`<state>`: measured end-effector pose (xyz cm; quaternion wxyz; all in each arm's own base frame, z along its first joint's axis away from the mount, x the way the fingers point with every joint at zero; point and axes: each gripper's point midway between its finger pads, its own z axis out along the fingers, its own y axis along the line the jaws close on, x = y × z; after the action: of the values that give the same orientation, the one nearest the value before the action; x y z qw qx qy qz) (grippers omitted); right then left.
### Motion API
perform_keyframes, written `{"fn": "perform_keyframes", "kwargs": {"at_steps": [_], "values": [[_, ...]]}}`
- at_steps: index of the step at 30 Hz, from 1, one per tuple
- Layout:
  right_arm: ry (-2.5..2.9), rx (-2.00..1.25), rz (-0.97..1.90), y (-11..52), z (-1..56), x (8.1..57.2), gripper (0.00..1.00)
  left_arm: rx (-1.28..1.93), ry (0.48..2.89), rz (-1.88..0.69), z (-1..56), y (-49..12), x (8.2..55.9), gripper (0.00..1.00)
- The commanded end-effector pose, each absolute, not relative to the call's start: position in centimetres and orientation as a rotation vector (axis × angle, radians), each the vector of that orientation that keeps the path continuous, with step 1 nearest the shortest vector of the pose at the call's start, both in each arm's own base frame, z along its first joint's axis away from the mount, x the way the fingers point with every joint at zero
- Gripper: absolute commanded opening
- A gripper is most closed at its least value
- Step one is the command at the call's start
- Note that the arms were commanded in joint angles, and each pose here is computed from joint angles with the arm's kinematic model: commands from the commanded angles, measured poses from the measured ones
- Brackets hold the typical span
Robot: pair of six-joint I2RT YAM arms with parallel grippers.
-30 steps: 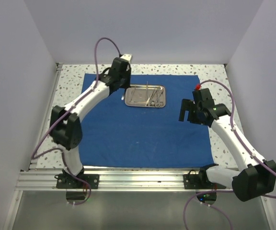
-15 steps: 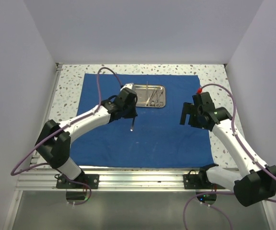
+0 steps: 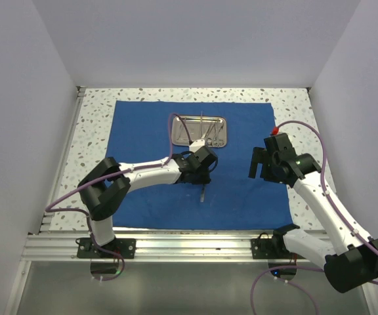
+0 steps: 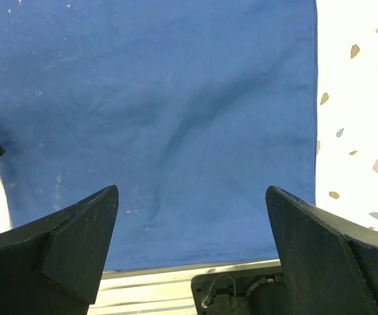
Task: Open and lay out the surgical kit
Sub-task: Place the medical item in the surgical kit, then pick up the medical item from the container.
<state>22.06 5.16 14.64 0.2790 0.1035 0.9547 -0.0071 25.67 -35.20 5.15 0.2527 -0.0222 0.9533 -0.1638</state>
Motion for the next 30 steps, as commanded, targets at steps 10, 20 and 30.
{"fn": "perform_keyframes", "kwargs": {"at_steps": [10, 20, 30], "values": [[2.476, 0.288, -0.071, 4.2, 17.7, 22.7, 0.99, 0.079, 2.419, -0.405, 14.4, -36.7, 31.9, 0.78], [2.387, 0.322, -0.068, 4.1, 20.6, 24.5, 0.98, 0.237, 2.262, -0.172, 14.8, -28.8, 48.1, 0.74], [2.384, 0.334, -0.142, 3.8, 21.0, 26.7, 0.98, 0.318, 2.261, -0.122, 10.7, -27.1, 55.1, 0.7]]}}
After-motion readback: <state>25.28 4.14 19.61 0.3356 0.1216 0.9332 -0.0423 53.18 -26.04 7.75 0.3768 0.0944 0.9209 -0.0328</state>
